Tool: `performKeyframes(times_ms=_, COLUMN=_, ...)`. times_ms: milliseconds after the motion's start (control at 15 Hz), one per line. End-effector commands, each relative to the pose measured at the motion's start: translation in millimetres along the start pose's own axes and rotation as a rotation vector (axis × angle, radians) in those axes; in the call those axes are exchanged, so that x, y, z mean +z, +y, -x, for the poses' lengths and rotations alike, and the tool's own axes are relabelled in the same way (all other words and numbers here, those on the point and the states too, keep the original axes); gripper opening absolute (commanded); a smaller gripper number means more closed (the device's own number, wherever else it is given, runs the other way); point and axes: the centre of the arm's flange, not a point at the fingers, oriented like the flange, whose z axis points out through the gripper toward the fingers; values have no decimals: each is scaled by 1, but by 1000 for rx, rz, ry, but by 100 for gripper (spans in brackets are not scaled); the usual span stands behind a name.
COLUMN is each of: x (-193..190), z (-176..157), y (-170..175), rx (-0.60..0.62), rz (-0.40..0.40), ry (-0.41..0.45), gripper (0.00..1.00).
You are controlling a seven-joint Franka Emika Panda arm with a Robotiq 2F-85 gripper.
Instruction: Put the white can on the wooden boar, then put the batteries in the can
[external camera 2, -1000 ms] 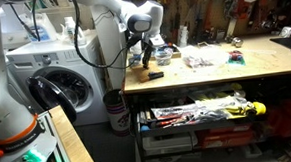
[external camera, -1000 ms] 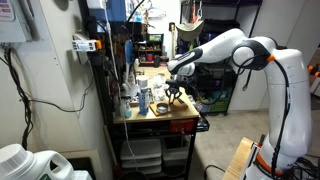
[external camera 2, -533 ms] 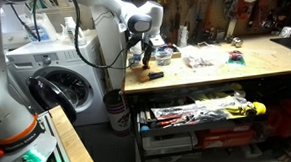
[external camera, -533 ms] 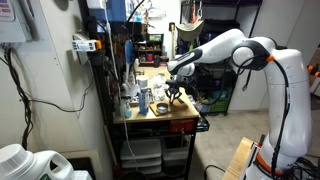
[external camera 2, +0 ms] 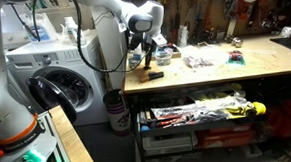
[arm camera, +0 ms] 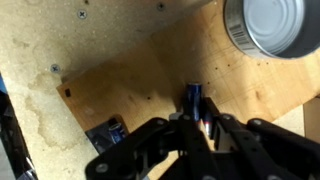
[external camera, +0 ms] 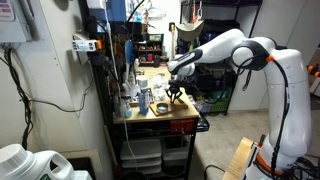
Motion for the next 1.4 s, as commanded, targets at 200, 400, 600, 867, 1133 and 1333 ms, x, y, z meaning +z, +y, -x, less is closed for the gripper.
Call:
performKeyframes(times_ms=200, x=2, z=-17, y=11, rx=-167, rz=59, ry=1, gripper=4)
performKeyframes(times_ms=400, x=-1, z=-19, y=15, rx=-220, rz=73, ry=3, gripper=4)
performKeyframes(times_ms=600, x=-4, z=-21, y=19, rx=-261, rz=80, ry=4, gripper=4)
performKeyframes(times_ms=867, x=-7, z=-23, y=21, rx=-294, rz=70, ry=7, gripper=17)
performKeyframes(times_ms=1133, x=-11, z=-24, y=21, rx=-315, rz=69, ry=13, gripper=8)
performKeyframes(times_ms=1333, x=-11, z=-25, y=21, rx=-322, rz=73, ry=15, gripper=15)
